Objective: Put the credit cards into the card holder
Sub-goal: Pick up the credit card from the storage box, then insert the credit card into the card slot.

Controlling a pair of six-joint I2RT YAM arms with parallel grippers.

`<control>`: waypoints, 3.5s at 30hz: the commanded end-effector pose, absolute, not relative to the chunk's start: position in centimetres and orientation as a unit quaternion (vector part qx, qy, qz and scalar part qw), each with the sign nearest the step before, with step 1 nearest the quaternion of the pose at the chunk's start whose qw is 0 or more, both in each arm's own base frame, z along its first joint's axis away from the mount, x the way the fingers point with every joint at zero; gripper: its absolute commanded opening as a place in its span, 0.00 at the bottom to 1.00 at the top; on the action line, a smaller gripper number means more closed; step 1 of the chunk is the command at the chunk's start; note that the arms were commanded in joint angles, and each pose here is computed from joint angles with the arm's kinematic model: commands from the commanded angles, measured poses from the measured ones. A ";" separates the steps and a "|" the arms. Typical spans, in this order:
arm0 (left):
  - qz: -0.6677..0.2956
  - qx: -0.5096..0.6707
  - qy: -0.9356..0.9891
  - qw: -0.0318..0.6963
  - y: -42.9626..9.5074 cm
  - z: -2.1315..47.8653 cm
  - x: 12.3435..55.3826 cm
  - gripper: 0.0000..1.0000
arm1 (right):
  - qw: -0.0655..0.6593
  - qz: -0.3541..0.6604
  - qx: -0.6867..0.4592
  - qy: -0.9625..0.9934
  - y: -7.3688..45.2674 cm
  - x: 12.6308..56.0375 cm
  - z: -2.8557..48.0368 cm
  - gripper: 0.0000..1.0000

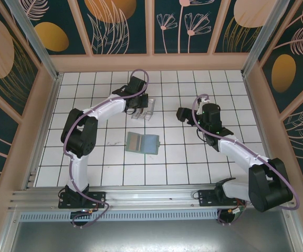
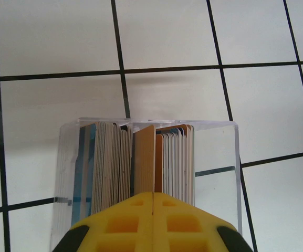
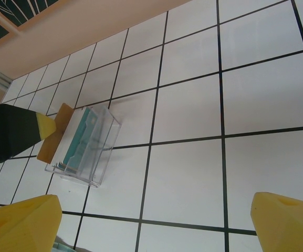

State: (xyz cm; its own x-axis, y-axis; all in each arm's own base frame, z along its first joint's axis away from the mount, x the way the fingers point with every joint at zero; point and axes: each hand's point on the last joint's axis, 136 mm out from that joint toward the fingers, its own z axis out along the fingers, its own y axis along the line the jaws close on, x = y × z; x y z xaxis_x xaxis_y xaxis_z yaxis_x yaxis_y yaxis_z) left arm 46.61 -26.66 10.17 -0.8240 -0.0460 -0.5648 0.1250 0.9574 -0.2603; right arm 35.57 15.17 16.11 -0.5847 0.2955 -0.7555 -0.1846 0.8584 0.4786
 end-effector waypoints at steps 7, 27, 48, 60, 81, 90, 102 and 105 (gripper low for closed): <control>-0.125 0.021 0.927 0.353 -24.5 15.7 45.2 0.00 | 0.439 0.336 0.041 0.832 16.8 35.1 16.3 0.90; -0.515 0.121 0.780 0.334 -31.4 27.4 34.0 0.00 | 0.305 0.640 -0.126 0.694 29.1 30.0 24.0 0.80; -0.516 0.098 0.795 0.303 -31.5 23.7 34.2 0.00 | 0.315 0.639 -0.089 0.696 27.9 29.4 24.0 0.55; -0.515 0.090 0.799 0.299 -31.4 23.3 34.3 0.00 | 0.316 0.655 -0.085 0.681 28.0 28.6 24.6 0.03; -0.227 -0.054 0.941 0.244 -18.3 6.7 31.4 0.33 | 0.017 0.601 -0.032 0.799 31.9 22.3 9.2 0.00; -0.235 -0.057 0.949 0.203 -18.6 2.6 30.1 0.12 | 0.001 0.568 -0.036 0.822 32.6 22.7 5.4 0.00; -0.235 -0.060 0.954 0.174 -19.0 0.4 29.9 0.05 | -0.015 0.559 -0.035 0.828 33.5 23.7 3.4 0.00; -0.226 -0.059 0.957 0.170 -18.7 0.0 29.7 0.04 | -0.016 0.558 -0.035 0.829 33.4 23.6 3.3 0.00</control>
